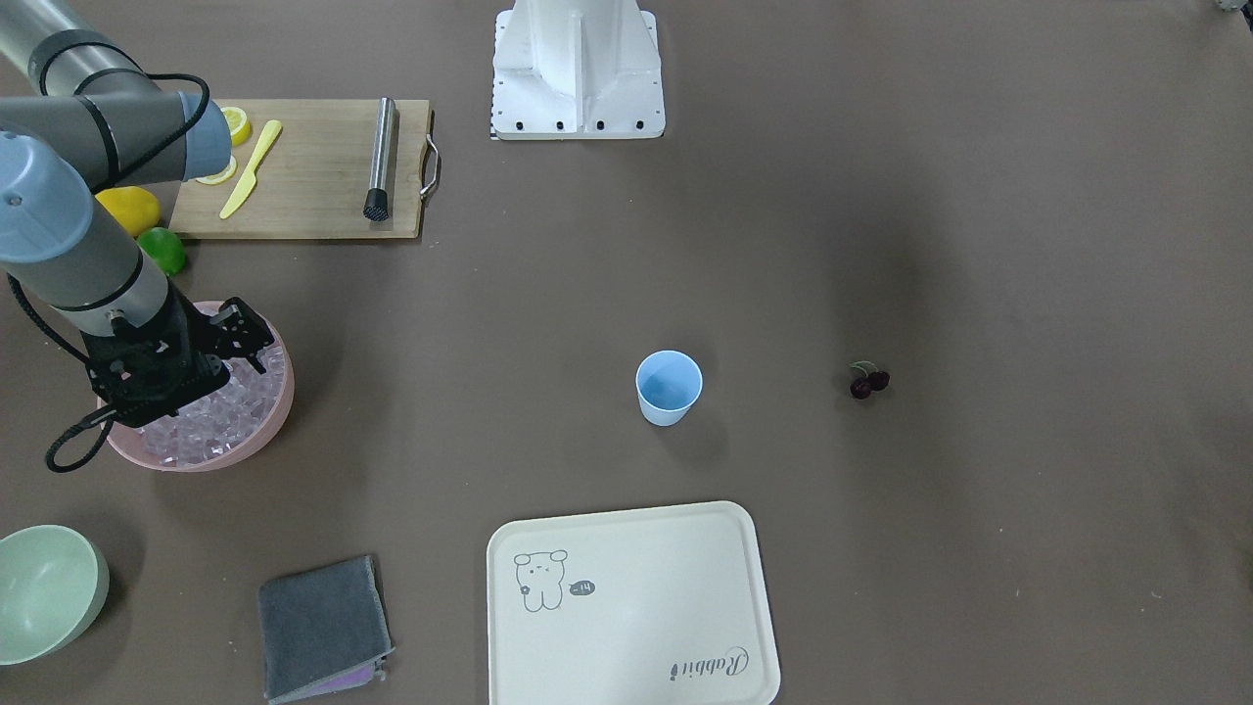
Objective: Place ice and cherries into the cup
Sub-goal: 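Move the right gripper back over the pink ice bowl, then lower the right gripper into the ice and grasp a cube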
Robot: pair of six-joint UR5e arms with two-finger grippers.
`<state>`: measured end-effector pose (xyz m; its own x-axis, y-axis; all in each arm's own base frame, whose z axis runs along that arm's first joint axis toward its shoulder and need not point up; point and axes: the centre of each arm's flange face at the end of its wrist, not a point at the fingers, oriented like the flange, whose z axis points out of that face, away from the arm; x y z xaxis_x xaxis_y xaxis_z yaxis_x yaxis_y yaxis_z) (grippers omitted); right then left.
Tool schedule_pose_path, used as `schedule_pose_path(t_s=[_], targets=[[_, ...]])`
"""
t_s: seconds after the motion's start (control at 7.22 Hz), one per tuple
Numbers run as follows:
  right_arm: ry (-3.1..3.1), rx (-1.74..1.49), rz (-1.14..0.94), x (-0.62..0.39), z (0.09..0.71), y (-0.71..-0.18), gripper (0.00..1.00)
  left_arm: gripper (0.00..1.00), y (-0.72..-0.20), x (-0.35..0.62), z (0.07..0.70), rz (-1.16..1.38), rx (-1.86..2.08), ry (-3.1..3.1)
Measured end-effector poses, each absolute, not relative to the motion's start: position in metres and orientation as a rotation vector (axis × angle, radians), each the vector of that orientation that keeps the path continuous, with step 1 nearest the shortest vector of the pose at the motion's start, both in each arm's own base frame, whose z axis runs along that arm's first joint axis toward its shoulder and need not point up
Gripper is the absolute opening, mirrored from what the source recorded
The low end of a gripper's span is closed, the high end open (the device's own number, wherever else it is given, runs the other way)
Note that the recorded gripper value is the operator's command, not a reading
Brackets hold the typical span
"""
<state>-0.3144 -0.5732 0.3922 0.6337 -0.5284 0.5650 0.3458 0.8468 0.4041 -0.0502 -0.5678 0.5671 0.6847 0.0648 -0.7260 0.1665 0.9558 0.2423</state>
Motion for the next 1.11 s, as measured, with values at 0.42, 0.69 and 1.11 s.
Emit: schedule_pose_path(t_s=[0.42, 0.69, 1.11], targets=[[-0.829, 0.318, -0.580, -0.330, 0.431, -0.591, 0.93, 0.98, -0.567, -0.050, 0.569, -0.060, 0.298, 0.818], [-0.854, 0.328, -0.590, -0.325, 0.431, -0.584, 0.93, 0.98, -0.568, -0.050, 0.571, -0.060, 0.295, 0.816], [-0.867, 0.303, -0.566, -0.297, 0.429, -0.575, 0.92, 0.98, -0.568, -0.050, 0.573, -0.059, 0.298, 0.816]])
